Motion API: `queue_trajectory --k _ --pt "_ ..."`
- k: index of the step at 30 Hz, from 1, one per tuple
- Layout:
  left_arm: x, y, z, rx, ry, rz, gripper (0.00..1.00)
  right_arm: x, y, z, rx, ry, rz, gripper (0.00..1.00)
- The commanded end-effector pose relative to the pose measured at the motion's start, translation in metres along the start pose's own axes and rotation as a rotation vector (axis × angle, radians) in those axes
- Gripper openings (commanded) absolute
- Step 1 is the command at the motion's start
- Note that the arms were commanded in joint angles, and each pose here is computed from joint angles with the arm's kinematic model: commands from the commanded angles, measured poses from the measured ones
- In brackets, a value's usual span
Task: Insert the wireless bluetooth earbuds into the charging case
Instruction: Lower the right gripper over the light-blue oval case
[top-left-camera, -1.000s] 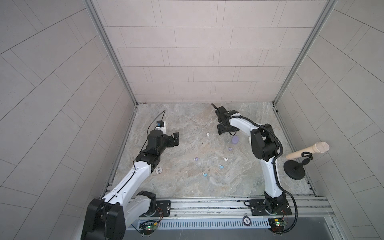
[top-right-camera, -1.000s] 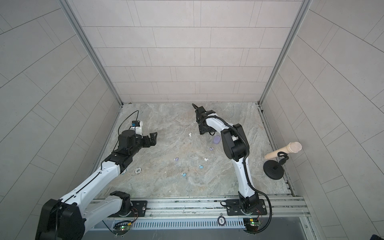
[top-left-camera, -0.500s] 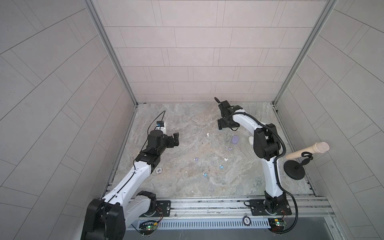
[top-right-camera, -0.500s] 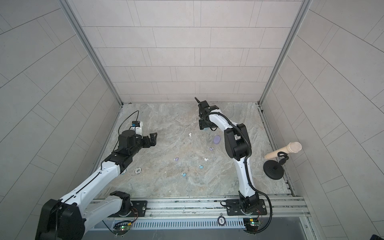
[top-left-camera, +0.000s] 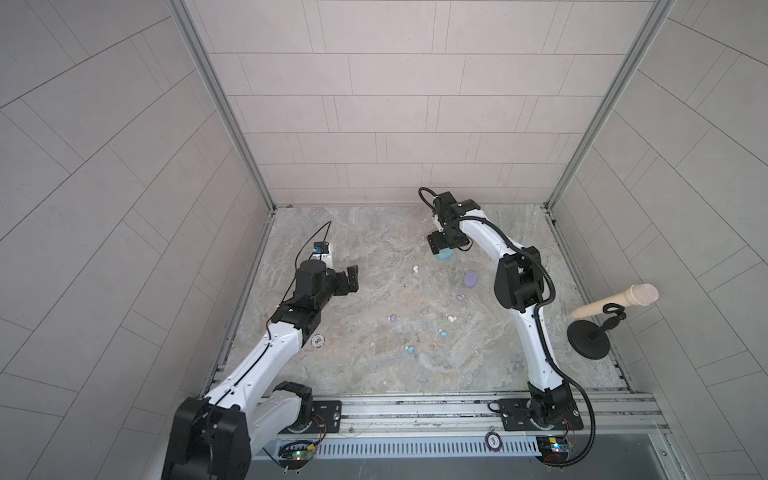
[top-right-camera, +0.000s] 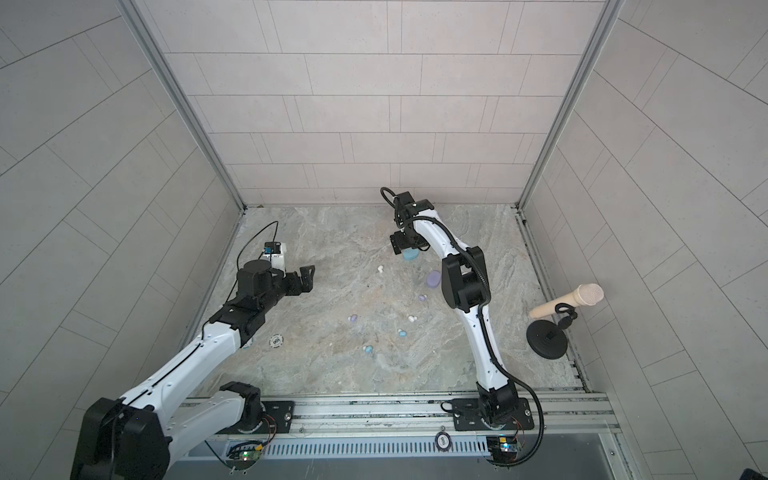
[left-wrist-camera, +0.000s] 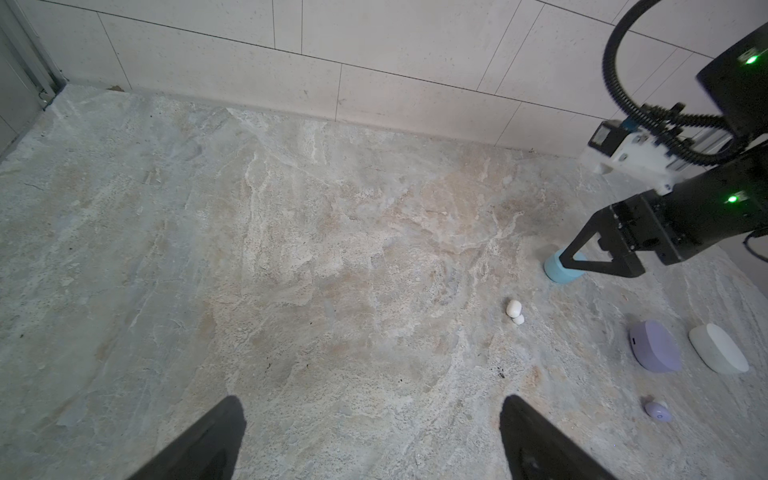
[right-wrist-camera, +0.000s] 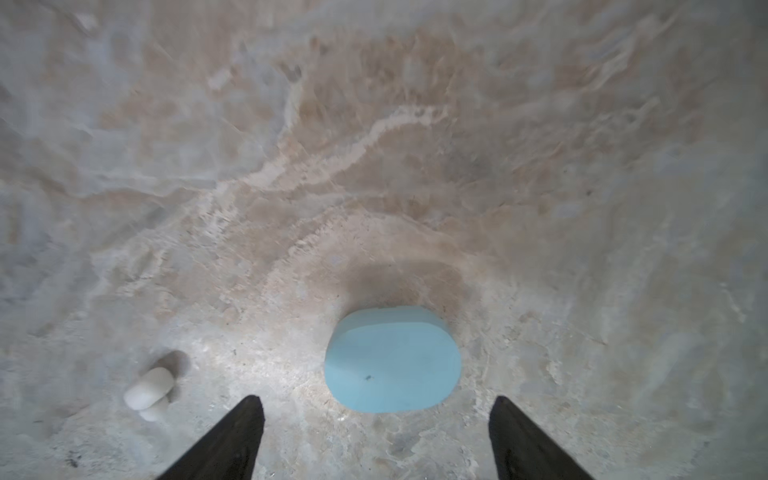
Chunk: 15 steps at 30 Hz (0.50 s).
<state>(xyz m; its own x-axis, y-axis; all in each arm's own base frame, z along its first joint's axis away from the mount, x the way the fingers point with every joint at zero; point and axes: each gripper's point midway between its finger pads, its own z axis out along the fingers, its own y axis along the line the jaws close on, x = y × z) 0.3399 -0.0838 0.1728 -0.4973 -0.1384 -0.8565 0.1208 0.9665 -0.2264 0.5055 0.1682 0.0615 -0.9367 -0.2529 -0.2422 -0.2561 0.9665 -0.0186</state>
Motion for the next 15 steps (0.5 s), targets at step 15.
queue_trajectory --k 15 --pt "0.004 -0.002 0.0 0.004 0.012 0.009 1.0 0.004 -0.008 0.014 0.038 0.029 -0.017 0.8"
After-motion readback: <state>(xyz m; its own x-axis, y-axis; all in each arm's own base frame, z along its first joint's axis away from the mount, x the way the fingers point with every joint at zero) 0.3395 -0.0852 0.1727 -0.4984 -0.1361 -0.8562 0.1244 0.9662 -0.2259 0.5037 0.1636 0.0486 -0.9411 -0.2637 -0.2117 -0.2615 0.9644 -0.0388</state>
